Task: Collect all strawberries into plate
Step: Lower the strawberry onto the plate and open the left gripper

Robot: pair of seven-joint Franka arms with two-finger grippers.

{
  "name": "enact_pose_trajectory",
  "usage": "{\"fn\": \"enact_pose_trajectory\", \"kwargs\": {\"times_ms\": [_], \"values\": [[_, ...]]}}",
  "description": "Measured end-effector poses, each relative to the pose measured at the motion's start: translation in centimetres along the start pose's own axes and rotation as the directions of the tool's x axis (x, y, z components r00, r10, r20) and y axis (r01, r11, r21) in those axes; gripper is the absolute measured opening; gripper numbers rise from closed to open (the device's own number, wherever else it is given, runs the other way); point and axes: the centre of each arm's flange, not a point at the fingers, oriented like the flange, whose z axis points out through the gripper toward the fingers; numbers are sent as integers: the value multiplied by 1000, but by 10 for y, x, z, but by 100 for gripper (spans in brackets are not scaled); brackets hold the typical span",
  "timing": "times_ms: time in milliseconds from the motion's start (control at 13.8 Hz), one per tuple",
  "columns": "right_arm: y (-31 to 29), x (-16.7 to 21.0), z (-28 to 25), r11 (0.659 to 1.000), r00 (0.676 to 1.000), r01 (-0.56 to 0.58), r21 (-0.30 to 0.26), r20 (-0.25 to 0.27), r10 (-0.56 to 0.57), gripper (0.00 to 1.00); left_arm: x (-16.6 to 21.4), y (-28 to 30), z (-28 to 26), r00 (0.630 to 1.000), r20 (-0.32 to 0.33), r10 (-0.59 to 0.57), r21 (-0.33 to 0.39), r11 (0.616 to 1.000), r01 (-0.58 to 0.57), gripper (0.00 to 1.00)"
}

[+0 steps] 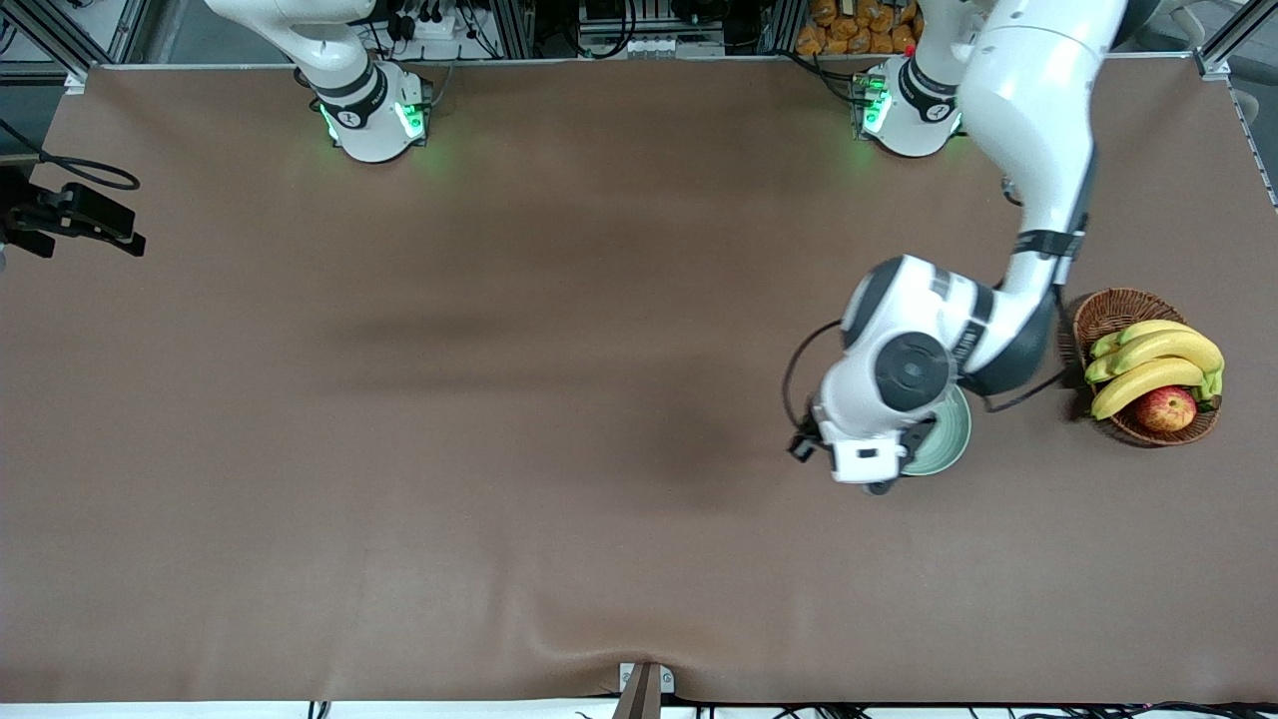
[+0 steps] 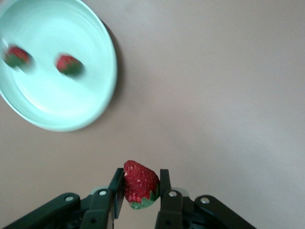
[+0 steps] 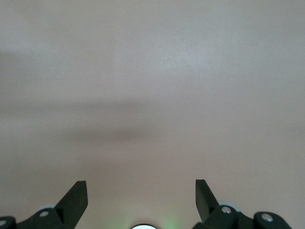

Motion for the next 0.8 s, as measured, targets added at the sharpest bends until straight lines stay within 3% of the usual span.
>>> {"fn": "enact_pose_trajectory", "kwargs": {"times_ms": [218,436,654,726,799], "values": [[-1,-2,-3,1000,1000,4,2,-5,-4,100,45,-45,35,998,50,25,73,997,-28,33],[-2,-10,-13,1000,999,-12,15,-29,12,100,52,-64,68,997,82,6,123,992,-16,33],[-2,-18,-15,999,997,-41,21,-66,43,100,57,-76,96,996,88,-7,122,992,-4,33],[-2,-21,-13,999,996,-46,22,-71,48,100,56,-78,101,996,89,-6,123,992,-5,37],[-2,-24,-13,998,996,-51,23,-74,52,100,56,-78,103,996,89,-2,123,992,-9,48]]}}
